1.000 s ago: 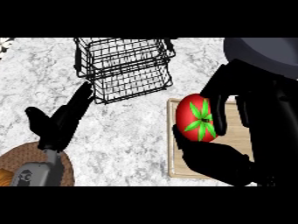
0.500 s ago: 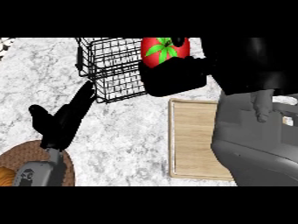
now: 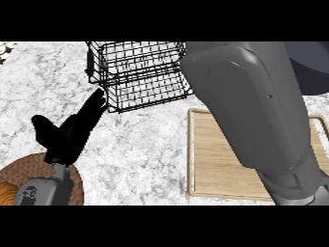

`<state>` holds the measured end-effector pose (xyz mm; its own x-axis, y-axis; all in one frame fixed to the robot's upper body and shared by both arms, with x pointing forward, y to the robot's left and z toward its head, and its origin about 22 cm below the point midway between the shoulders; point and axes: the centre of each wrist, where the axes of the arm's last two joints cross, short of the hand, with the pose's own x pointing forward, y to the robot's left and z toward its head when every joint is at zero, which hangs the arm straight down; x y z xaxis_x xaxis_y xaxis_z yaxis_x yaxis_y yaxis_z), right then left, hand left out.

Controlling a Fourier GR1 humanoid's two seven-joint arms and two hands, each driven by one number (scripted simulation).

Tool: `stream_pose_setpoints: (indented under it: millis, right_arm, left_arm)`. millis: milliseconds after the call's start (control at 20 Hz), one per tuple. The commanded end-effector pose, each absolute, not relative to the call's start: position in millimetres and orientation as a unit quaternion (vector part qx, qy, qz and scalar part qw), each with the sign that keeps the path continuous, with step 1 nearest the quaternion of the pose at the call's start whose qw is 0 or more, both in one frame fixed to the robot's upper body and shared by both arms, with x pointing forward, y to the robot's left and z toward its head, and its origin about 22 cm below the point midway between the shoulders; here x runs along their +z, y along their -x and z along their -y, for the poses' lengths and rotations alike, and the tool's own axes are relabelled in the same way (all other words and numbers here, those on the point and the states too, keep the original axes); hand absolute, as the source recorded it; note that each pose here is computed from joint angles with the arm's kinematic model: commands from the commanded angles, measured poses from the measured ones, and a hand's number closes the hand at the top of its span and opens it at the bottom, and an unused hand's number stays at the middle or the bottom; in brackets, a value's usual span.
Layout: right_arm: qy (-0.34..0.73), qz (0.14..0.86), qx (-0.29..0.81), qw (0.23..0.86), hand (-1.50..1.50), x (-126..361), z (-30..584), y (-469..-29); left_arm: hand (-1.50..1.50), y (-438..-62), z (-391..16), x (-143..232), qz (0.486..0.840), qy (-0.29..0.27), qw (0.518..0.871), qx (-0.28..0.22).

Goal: Pick the tomato from the tray and place it in the tiered basket

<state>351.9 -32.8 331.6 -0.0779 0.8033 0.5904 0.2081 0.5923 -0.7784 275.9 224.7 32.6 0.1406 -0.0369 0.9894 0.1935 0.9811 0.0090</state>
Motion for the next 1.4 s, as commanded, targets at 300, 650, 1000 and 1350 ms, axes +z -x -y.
stream_pose_setpoints:
  millis: [300,650,1000,1350]
  right_arm:
    - [0.342,0.69,0.24,0.591,1.5,279,5,-412]
    - [0.233,0.716,0.129,0.646,1.5,258,23,-431]
    - [0.186,0.755,0.143,0.613,-1.5,239,14,-438]
    - [0.205,0.803,0.086,0.553,-1.5,262,-5,-433]
  left_arm:
    - [0.0,-284,-214,30,0.643,0.071,0.758,-0.089]
    - [0.0,-288,-199,37,0.653,0.074,0.746,-0.104]
    - [0.0,-287,-180,35,0.65,0.094,0.743,-0.126]
    - [0.0,-300,-206,40,0.647,0.084,0.749,-0.114]
